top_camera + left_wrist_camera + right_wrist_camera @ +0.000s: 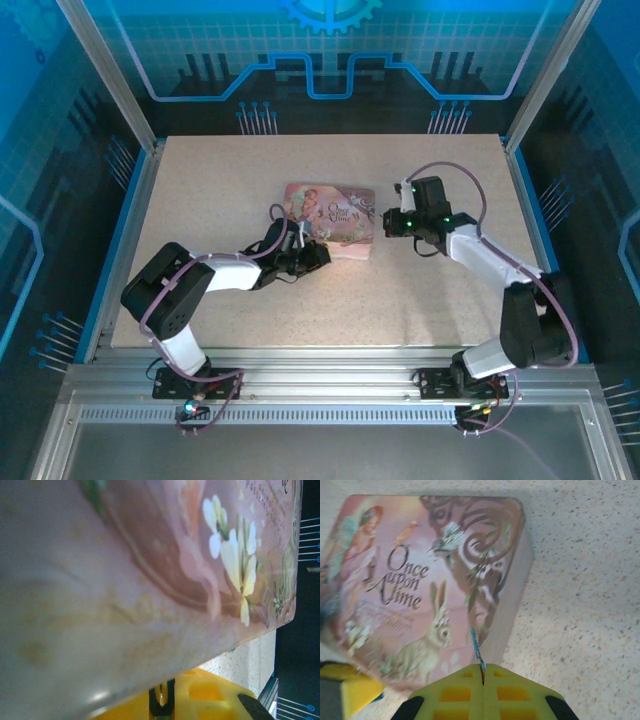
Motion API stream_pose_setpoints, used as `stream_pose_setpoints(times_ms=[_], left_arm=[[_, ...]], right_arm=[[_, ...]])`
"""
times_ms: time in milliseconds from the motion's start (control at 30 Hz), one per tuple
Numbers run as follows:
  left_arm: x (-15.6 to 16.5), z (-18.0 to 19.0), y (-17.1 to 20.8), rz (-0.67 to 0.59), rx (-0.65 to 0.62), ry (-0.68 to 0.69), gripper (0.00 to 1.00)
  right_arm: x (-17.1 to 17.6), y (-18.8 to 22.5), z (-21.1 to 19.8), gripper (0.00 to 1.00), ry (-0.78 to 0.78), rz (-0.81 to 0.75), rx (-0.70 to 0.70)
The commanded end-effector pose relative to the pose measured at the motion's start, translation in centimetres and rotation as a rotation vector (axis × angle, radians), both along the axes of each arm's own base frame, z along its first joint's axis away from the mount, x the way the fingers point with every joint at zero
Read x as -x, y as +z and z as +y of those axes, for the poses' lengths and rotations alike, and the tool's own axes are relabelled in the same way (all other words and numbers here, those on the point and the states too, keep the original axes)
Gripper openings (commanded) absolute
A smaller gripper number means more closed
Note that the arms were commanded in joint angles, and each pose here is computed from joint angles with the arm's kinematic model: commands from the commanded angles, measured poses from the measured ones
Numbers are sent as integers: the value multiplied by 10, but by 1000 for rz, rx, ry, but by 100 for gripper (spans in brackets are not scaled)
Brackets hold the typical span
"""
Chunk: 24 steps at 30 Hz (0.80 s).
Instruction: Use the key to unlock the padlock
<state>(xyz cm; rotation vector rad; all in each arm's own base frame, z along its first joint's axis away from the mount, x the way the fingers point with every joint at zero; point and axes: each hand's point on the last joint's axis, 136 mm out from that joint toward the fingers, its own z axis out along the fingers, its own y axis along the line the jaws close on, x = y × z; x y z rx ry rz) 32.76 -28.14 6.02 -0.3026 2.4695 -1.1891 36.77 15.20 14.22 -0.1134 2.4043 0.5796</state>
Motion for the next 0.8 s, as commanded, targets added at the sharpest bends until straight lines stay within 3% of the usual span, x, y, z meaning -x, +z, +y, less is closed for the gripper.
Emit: stream_pose_setpoints(times_ms=[0,367,767], left_arm=[[-11,-18,26,-38,86,9,14],[-25,-33,32,-48,131,41,15],[-31,-38,32,-41,156,57,15]], right_arm=[[14,29,13,0,80,-60,-143],[62,68,29,0,211,-124,-326],[89,83,37,0,232,-122,-482]])
